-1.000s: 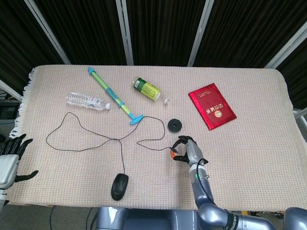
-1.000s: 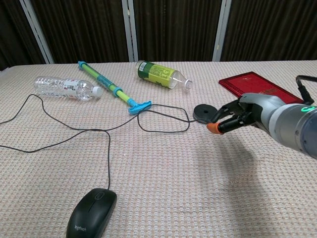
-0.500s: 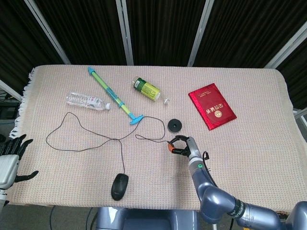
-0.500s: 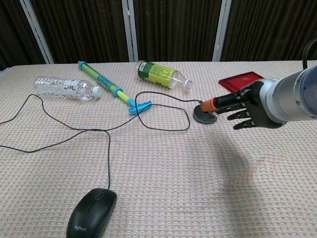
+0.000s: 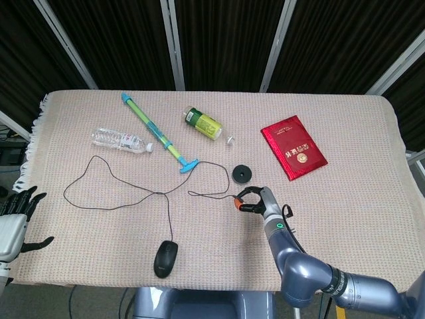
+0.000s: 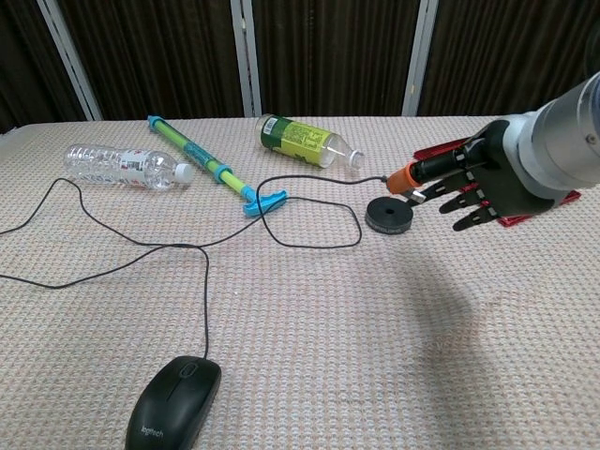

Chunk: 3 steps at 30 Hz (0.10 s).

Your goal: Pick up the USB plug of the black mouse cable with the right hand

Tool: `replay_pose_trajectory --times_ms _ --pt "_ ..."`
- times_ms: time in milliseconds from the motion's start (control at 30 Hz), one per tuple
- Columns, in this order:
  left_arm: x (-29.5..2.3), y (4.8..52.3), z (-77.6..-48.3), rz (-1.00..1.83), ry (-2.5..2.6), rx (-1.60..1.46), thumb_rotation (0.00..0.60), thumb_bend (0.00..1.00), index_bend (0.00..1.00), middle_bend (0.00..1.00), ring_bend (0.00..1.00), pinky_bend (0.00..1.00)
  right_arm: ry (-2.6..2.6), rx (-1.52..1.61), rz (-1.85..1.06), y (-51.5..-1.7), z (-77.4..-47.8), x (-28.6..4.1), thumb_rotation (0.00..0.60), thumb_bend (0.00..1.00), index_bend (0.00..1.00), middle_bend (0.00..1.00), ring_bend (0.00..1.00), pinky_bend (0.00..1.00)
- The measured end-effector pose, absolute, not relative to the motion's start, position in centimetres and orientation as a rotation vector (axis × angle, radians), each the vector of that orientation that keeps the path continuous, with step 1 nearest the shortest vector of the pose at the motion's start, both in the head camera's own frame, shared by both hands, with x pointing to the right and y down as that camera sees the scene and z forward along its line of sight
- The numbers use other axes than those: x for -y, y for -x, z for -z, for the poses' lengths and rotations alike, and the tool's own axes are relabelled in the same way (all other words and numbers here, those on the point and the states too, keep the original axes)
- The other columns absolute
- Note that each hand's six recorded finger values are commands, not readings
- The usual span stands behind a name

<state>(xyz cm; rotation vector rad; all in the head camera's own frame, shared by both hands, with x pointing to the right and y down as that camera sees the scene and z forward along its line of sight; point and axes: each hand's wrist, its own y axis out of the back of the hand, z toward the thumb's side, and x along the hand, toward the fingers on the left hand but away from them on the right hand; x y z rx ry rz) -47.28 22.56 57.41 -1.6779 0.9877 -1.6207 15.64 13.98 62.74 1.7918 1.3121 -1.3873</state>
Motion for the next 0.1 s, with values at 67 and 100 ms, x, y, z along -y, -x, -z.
replay_pose_trajectory --times_ms 67,100 --pt "-22.52 47.24 -57.47 1.62 1.682 -0.988 0.6 0.12 0.12 0.0 0.0 0.0 -1.792 -1.313 1.387 -15.53 -62.59 -13.83 0.6 0.38 0.56 0.16 0.0 0.0" --pt "-22.52 47.23 -57.5 1.621 1.685 -0.988 0.6 0.12 0.12 0.0 0.0 0.0 -1.793 -1.314 1.387 -15.48 -62.55 -13.77 0.6 0.38 0.56 0.16 0.0 0.0"
